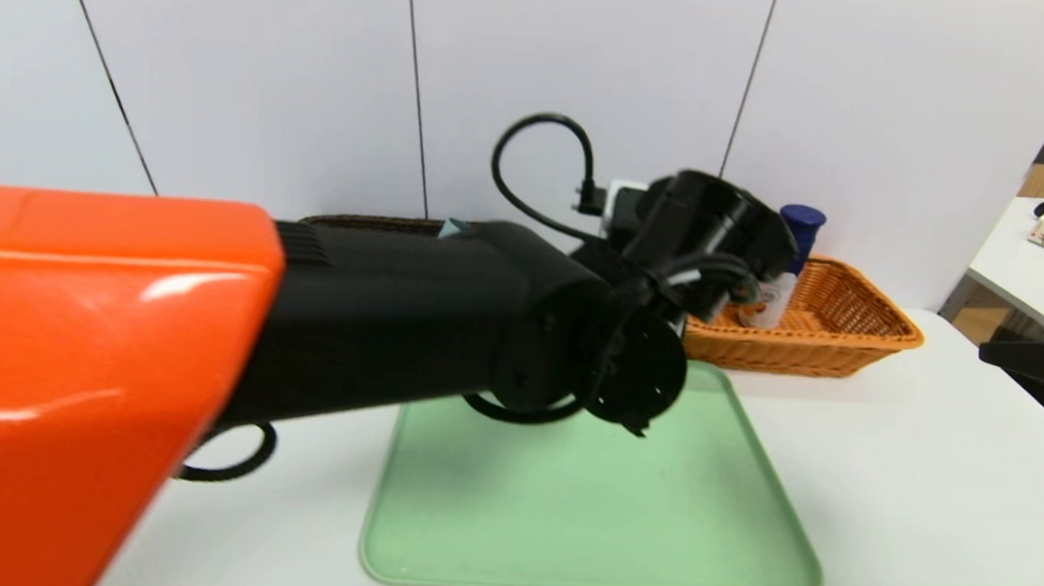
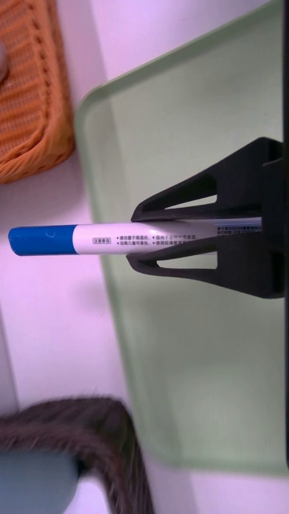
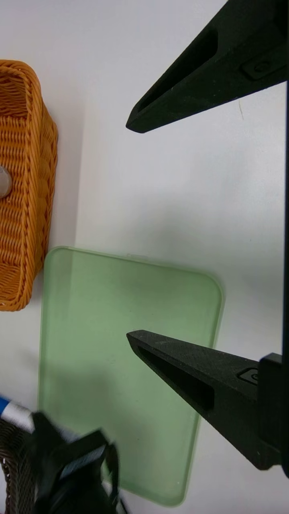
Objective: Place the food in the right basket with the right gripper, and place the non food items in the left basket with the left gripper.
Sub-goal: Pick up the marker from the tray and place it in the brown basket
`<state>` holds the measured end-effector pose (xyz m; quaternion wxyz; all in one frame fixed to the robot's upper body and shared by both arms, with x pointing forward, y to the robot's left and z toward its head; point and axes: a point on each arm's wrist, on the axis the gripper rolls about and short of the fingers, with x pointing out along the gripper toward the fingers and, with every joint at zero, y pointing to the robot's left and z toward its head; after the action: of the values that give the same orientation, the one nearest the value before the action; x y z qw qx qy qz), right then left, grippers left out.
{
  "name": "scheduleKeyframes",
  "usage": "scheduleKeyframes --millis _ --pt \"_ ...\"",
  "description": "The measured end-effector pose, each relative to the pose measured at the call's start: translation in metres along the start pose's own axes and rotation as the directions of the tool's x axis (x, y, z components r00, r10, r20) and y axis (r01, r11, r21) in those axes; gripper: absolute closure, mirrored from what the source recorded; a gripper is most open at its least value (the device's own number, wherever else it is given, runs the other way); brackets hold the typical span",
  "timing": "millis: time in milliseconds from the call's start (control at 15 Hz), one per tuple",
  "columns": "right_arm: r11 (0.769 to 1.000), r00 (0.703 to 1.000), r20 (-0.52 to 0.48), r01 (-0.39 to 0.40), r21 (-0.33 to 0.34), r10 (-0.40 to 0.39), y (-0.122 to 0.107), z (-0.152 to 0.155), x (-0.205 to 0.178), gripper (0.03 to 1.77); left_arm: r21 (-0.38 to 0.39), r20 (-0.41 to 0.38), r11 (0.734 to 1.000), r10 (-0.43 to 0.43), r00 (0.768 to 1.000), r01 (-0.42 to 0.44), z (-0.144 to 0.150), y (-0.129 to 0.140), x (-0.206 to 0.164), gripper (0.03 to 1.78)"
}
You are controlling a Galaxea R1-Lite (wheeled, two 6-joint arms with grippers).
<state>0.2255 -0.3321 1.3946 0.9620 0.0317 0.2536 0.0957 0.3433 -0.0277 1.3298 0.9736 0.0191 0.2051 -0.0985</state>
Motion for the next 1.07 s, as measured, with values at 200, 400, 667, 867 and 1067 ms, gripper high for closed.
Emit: scheduleKeyframes --millis 200,400,667,867,1067 --pt "1.000 1.000 0.003 -0.003 -0.001 0.003 0.000 0.000 -0.001 0.11 0.025 0.029 0.999 0.023 0.999 -0.024 0.044 0.051 -0.020 1.66" --pt "1.000 1.000 0.006 -0.002 -0.001 0.002 0.000 0.000 0.000 0.11 0.097 0.010 0.995 -0.014 1.000 0.013 0.074 0.102 -0.044 1.66" --pt "1.000 1.000 0.013 -0.003 -0.005 0.003 0.000 0.001 0.001 0.11 0.214 -0.035 0.973 -0.085 0.996 0.091 0.099 0.187 -0.046 1.66" --pt "1.000 1.000 0.015 -0.004 -0.005 0.004 0.000 0.001 0.001 0.11 0.312 -0.099 0.918 -0.224 0.969 0.245 0.101 0.243 -0.041 1.66" --pt "1.000 1.000 0.017 -0.005 -0.007 0.005 0.000 0.002 0.000 0.11 0.445 -0.160 0.800 -0.371 0.915 0.402 0.088 0.272 -0.028 1.66"
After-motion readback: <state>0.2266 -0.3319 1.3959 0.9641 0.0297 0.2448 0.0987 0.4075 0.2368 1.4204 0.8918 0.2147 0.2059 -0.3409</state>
